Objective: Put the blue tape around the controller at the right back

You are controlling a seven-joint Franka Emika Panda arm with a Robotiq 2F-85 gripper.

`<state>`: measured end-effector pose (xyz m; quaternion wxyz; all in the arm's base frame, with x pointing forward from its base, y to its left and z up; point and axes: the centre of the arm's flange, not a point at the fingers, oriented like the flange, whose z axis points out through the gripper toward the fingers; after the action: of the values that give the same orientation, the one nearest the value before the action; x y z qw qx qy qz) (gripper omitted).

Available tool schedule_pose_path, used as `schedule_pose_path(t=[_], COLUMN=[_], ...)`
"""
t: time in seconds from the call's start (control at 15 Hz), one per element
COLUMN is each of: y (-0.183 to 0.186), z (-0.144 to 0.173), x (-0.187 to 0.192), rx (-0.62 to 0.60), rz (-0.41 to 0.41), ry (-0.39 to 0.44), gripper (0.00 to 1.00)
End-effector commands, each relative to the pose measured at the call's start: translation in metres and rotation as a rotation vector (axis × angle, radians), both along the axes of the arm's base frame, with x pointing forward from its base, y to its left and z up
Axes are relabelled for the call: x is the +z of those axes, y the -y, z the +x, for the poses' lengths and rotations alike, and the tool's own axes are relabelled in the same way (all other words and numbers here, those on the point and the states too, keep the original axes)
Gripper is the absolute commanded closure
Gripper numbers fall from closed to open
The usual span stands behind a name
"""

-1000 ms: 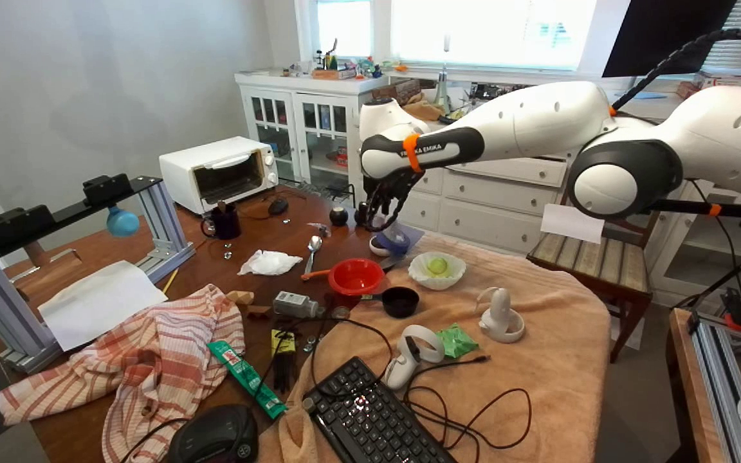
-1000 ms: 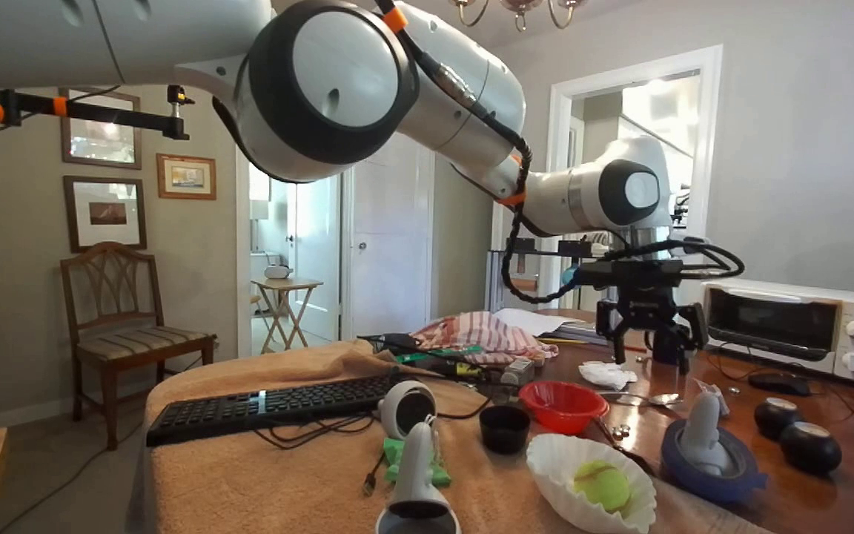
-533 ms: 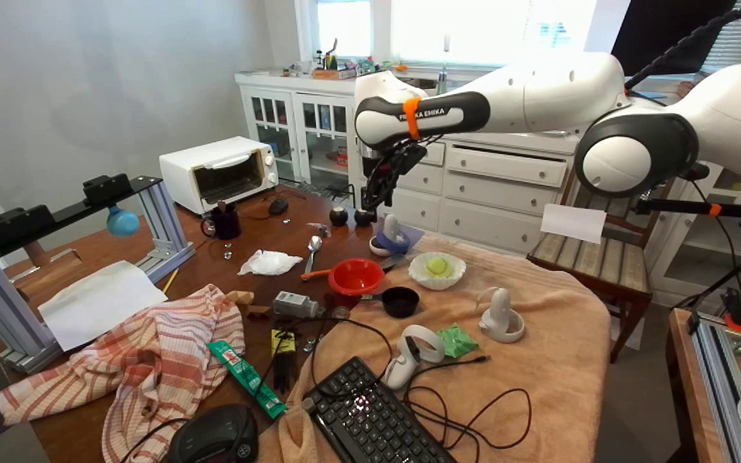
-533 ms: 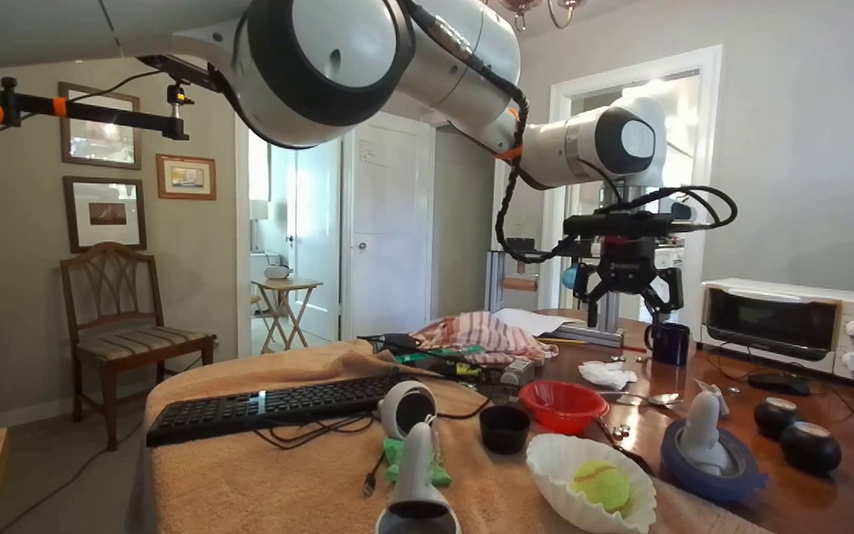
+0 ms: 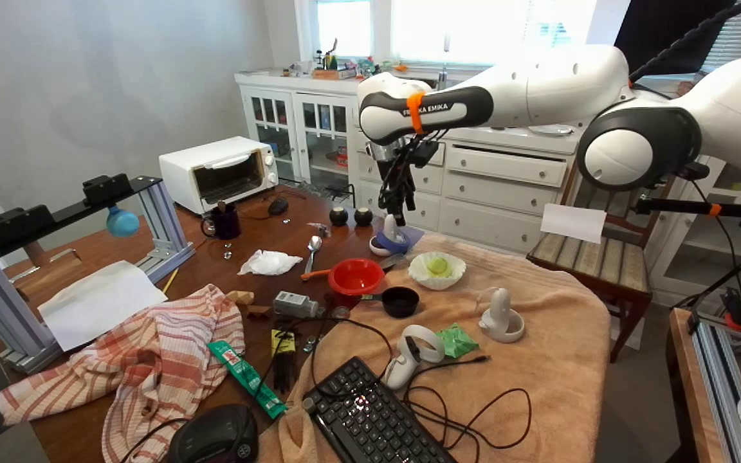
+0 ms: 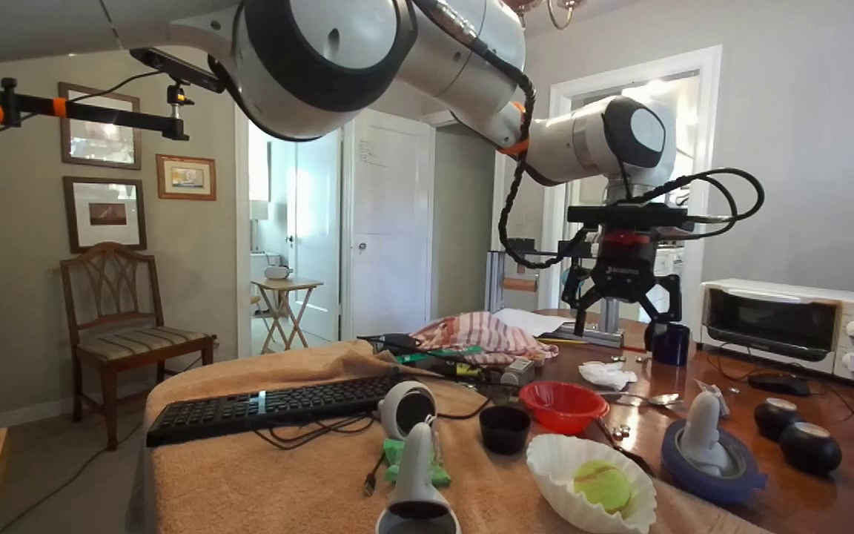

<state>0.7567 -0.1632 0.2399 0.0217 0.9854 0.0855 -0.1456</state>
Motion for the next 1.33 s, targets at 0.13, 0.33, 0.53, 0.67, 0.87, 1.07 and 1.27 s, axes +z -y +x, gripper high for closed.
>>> schedule_pose_path(t=[0.13, 0.33, 0.53, 0.67, 0.87, 1.07, 1.27], y=[0.013, 0.016, 0.016, 0.015, 0.009, -0.005, -0.013], z=[-0.027, -0.016, -0.016, -0.016, -0.021, -0.029, -0.031], x=[-0.022, -0.02, -0.019, -0.019, -0.028, -0.04, -0.043], rx=[0.038, 0.012, 0.012, 0.012, 0.06, 0.192, 0.325], rz=[-0.069, -0.049, -0.049, -0.049, -0.05, -0.085, -0.093], ry=[-0.16, -0.114, -0.112, -0.112, -0.144, -0.179, -0.219], gripper=[0.0, 0.0, 0.0, 0.0, 0.0, 0.0, 0.0])
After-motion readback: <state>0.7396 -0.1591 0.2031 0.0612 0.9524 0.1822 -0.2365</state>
